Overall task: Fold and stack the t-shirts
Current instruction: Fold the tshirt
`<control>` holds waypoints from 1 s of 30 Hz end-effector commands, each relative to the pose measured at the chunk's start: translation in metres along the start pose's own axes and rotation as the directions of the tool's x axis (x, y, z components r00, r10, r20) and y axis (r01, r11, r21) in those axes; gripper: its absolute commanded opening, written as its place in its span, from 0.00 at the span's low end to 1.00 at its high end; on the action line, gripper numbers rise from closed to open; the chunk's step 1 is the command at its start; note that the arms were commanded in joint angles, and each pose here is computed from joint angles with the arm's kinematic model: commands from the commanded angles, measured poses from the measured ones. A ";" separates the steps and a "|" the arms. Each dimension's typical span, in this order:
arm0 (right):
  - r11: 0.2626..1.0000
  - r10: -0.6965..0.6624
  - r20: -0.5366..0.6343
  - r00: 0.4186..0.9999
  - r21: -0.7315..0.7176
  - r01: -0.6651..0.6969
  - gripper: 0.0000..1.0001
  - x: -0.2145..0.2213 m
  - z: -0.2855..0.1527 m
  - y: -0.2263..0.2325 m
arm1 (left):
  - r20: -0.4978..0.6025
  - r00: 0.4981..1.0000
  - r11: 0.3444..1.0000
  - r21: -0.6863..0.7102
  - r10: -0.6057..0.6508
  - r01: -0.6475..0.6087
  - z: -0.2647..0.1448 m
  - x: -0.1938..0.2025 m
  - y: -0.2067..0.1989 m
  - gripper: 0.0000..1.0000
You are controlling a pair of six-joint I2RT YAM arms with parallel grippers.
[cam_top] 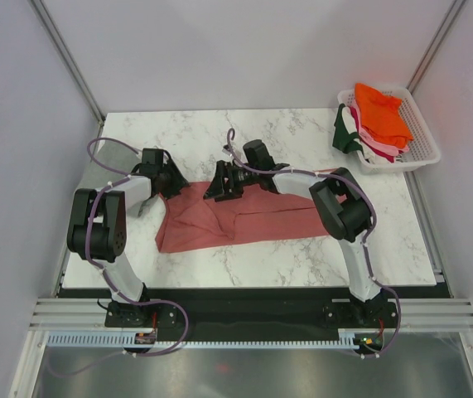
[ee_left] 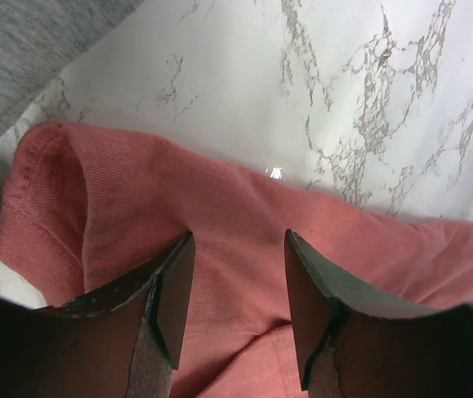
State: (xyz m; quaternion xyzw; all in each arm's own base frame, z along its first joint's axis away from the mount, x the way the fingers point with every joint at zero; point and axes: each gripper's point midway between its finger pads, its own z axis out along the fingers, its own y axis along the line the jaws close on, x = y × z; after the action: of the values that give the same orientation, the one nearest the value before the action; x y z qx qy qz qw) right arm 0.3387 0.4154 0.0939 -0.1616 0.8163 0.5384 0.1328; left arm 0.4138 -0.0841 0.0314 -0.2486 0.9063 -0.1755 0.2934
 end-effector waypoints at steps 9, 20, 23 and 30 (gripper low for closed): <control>0.997 0.048 0.016 0.999 -0.058 -0.047 0.80 -0.019 0.044 -0.013 | 0.013 0.999 0.999 -0.024 0.033 -0.033 -0.005 -0.005 0.004 0.55; 0.990 0.076 -0.077 0.994 -0.111 -0.084 0.79 0.028 0.061 0.003 | 0.011 0.999 0.999 -0.034 0.034 -0.033 -0.004 -0.006 0.006 0.55; 0.985 0.059 -0.091 0.994 -0.158 -0.073 0.78 0.041 0.059 0.023 | 0.015 0.999 0.999 -0.038 0.036 -0.035 -0.005 -0.006 0.006 0.55; 0.973 0.048 -0.125 0.991 -0.218 -0.075 0.77 0.074 0.053 0.056 | 0.009 0.999 0.999 -0.039 0.035 -0.034 -0.004 -0.005 0.007 0.55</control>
State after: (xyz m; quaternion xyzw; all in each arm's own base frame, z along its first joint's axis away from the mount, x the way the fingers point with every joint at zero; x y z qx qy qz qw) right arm 0.2794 0.4685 0.0509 -0.1491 0.7975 0.5825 0.0486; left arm 0.4130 -0.0838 0.0311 -0.2491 0.9070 -0.1742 0.2916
